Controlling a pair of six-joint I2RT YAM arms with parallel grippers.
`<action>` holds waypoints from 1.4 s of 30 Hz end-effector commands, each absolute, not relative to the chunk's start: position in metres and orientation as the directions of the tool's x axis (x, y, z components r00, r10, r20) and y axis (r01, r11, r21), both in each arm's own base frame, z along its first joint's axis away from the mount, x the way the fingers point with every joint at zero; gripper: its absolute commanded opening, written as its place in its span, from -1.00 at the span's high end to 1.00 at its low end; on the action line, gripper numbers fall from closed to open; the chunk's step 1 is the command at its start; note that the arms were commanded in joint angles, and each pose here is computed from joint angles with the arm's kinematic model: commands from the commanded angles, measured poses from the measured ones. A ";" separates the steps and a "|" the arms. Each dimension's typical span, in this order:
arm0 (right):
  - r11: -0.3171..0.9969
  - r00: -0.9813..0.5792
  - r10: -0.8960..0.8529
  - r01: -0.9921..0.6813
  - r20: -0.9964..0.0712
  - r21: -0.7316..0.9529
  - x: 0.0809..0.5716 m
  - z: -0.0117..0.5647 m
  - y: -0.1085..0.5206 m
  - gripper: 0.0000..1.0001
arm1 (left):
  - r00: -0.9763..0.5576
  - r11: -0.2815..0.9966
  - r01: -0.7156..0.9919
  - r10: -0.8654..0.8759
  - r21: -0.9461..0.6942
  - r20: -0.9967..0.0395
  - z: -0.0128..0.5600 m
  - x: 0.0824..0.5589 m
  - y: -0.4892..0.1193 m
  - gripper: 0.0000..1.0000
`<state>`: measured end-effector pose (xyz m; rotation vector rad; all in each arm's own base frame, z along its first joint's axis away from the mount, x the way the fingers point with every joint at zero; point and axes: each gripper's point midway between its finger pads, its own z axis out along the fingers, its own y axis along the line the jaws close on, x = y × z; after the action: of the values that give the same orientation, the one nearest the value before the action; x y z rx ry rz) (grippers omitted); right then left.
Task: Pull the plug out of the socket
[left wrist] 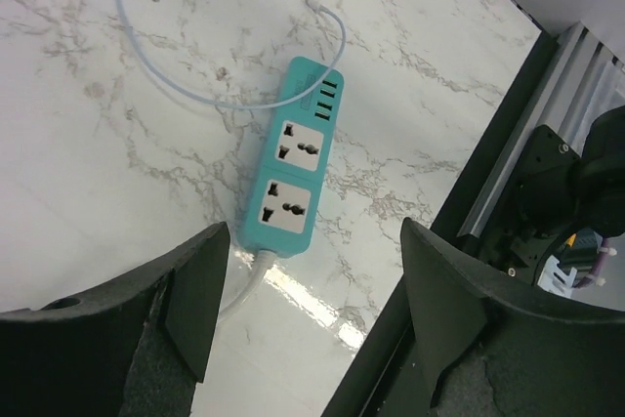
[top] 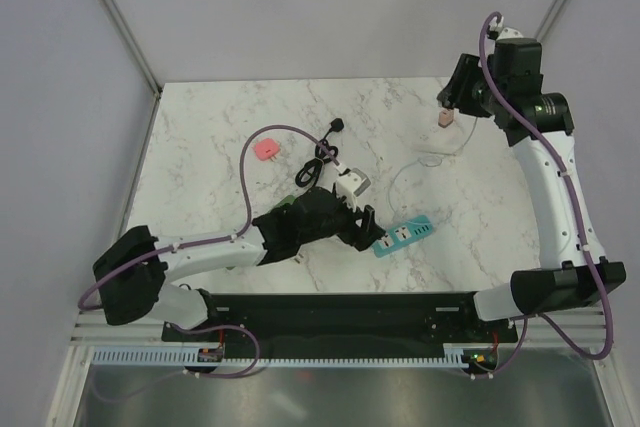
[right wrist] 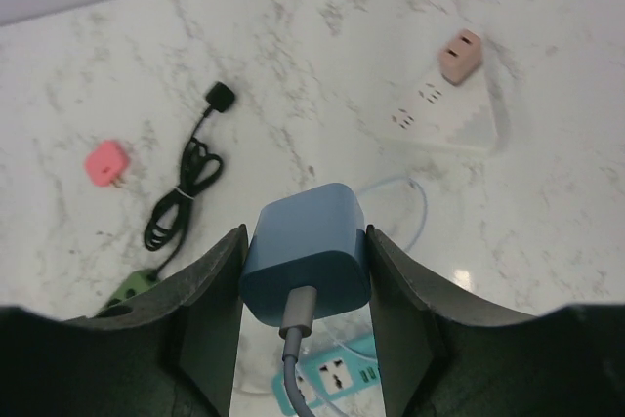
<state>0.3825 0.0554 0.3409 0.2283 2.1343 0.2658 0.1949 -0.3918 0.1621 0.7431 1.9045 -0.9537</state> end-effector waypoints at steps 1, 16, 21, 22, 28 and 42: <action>0.894 -0.419 0.333 -0.144 -0.845 0.424 0.398 0.411 0.098 1.00 | -0.473 0.632 0.692 0.031 -0.349 -0.881 0.189 0.205 -0.365 -0.54; 0.586 -0.259 0.574 -0.533 -0.777 0.611 0.448 0.561 0.191 1.00 | -0.365 0.735 0.595 -0.113 -0.325 -0.924 0.246 0.210 -0.300 -0.52; 0.485 -0.229 0.622 -0.639 -0.749 0.598 0.443 0.584 0.223 1.00 | -0.355 0.739 0.588 -0.128 -0.327 -0.926 0.252 0.210 -0.294 -0.51; 0.477 -0.231 0.629 -0.640 -0.742 0.603 0.445 0.583 0.226 1.00 | -0.354 0.742 0.586 -0.125 -0.324 -0.927 0.251 0.210 -0.293 -0.51; 0.481 -0.304 0.628 -0.572 -0.716 0.664 0.466 0.533 0.241 1.00 | -0.360 0.746 0.578 -0.130 -0.330 -0.924 0.249 0.208 -0.289 -0.50; 0.670 -0.531 0.489 -0.278 -0.692 0.688 0.539 0.278 0.256 0.95 | -0.383 0.737 0.584 -0.121 -0.341 -0.916 0.238 0.202 -0.286 -0.49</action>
<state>0.5211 0.2483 0.2995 0.2017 1.9138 1.0103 0.2024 -0.2880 0.2336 0.4113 1.8250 -0.7529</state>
